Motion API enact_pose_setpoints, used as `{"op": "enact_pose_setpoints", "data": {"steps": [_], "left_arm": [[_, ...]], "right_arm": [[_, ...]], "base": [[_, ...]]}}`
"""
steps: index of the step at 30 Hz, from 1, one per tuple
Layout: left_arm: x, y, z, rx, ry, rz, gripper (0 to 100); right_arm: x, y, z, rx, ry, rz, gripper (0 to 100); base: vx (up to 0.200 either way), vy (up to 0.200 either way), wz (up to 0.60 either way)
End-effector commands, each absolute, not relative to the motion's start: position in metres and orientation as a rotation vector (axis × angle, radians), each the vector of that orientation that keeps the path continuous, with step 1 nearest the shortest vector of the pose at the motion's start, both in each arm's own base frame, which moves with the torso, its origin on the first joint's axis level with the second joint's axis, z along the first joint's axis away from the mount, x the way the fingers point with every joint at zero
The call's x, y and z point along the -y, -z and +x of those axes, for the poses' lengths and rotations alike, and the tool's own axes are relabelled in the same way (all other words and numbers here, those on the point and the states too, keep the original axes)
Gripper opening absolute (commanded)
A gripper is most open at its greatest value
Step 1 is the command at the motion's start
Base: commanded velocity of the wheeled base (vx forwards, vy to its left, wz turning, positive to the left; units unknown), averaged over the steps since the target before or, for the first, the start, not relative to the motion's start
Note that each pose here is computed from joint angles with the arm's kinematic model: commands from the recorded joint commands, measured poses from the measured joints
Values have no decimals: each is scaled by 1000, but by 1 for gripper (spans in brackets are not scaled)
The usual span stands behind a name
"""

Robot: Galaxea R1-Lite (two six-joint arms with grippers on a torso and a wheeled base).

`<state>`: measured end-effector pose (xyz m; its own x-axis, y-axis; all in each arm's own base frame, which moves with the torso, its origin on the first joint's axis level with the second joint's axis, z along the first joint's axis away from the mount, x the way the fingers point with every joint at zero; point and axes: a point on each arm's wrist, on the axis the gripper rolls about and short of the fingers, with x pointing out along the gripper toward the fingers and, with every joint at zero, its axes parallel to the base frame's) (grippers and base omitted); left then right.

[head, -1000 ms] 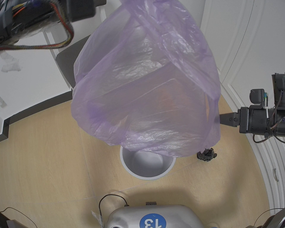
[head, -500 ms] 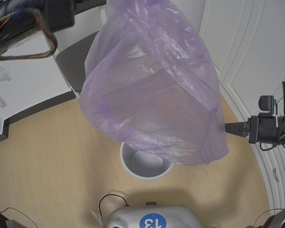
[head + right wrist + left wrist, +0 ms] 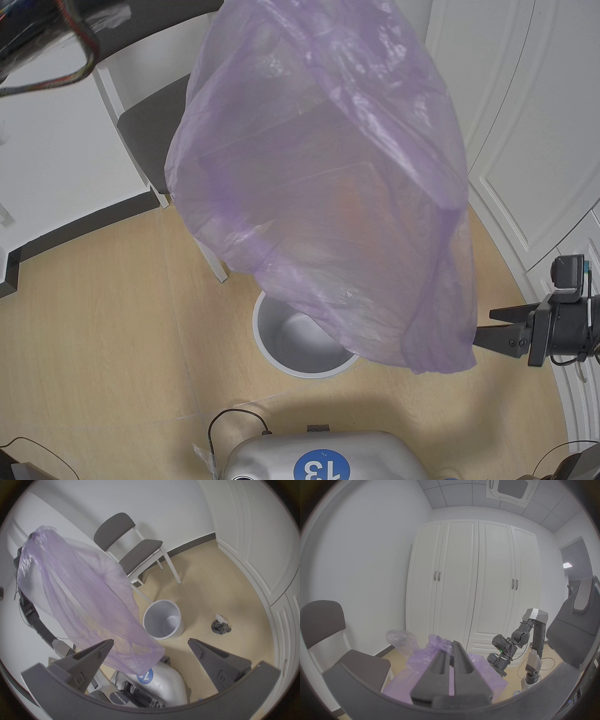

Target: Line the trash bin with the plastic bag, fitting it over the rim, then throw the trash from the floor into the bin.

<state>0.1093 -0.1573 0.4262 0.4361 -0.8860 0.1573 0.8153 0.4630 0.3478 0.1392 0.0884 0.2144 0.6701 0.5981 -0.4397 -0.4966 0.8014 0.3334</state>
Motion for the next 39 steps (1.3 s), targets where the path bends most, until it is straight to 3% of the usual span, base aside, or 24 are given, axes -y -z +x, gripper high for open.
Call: {"op": "enact_pose_setpoints", "data": {"steps": [1, 39], "left_arm": [[157, -428, 107, 346, 1077, 229, 0], [155, -427, 104, 345, 1074, 230, 0]], "right_arm": [[-92, -212, 124, -543, -649, 167, 100], [-119, -201, 102, -483, -811, 73, 100]], "base": [[0, 0, 0], [0, 0, 0]]}}
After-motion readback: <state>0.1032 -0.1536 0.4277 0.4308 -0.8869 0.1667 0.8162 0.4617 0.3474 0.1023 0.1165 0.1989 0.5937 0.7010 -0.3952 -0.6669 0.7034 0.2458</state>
